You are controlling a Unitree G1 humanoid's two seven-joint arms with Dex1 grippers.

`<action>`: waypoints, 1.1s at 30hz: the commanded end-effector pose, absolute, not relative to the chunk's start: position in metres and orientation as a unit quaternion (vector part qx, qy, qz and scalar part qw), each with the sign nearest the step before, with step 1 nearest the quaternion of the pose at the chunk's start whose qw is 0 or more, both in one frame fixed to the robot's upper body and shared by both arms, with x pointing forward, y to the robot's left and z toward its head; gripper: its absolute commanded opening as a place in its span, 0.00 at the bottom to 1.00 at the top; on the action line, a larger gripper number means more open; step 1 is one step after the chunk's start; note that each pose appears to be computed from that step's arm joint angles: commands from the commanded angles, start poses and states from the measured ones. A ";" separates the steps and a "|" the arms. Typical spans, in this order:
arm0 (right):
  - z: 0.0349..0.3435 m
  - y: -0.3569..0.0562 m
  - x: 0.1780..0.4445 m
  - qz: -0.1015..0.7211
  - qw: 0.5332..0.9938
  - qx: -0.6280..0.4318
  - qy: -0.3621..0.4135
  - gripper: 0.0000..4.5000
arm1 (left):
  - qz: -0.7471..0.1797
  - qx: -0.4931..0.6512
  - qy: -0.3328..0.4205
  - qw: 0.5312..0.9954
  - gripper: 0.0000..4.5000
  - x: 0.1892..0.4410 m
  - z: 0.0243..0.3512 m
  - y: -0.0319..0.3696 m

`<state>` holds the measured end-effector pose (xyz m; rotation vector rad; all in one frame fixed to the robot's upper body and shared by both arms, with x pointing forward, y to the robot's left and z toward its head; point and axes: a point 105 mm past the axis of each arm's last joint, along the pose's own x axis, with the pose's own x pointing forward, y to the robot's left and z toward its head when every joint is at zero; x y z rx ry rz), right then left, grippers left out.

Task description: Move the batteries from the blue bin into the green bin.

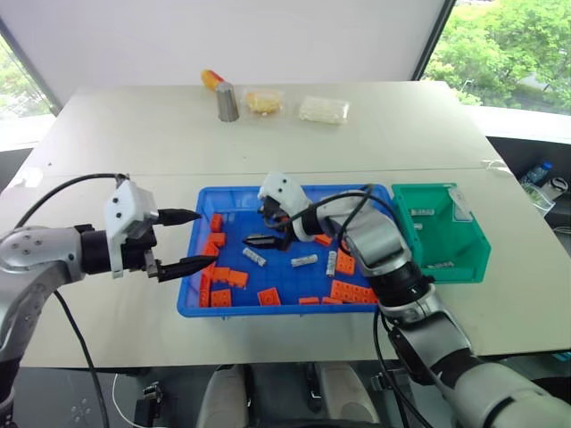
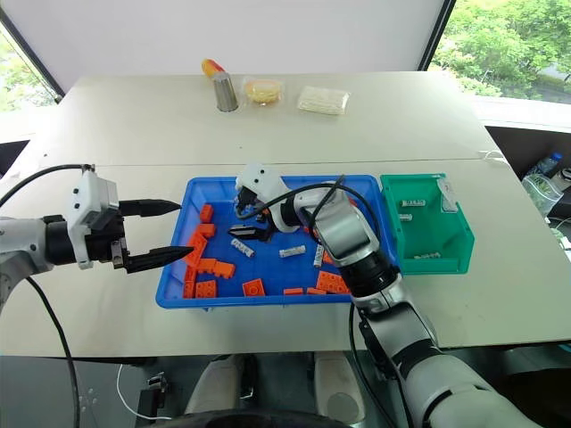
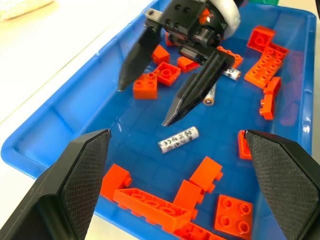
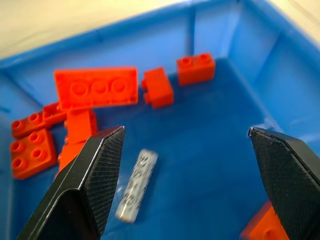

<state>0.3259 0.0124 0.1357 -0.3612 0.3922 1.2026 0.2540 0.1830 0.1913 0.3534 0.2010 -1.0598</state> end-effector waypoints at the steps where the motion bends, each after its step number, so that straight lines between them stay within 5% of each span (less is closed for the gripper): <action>1: 0.141 0.016 0.318 0.571 0.785 -0.173 0.171 0.90 | -0.513 0.183 0.082 0.835 1.00 0.252 0.197 0.180; 11: 0.095 0.010 0.318 0.567 0.764 -0.225 0.210 0.90 | -0.513 0.186 0.079 0.834 1.00 0.256 0.196 0.179; 14: 0.085 0.009 0.325 0.556 0.769 -0.230 0.214 0.73 | -0.513 0.186 0.077 0.834 1.00 0.256 0.197 0.178; 20: 0.086 0.007 0.322 0.568 0.762 -0.229 0.208 0.05 | -0.521 0.180 0.076 0.831 1.00 0.254 0.198 0.176; 21: 0.088 0.006 0.321 0.572 0.761 -0.225 0.207 0.02 | -0.524 0.177 0.075 0.830 1.00 0.254 0.198 0.176; 26: 0.136 -0.004 0.315 0.584 0.776 -0.147 0.186 0.02 | -0.545 0.154 0.064 0.822 1.00 0.253 0.202 0.168; 30: 0.210 -0.064 0.333 0.511 0.845 -0.093 0.124 0.02 | -0.571 0.140 0.056 0.807 1.00 0.250 0.201 0.156; 33: 0.232 -0.125 0.339 0.437 0.885 -0.134 0.088 0.02 | -0.577 0.135 0.047 0.804 1.00 0.254 0.201 0.151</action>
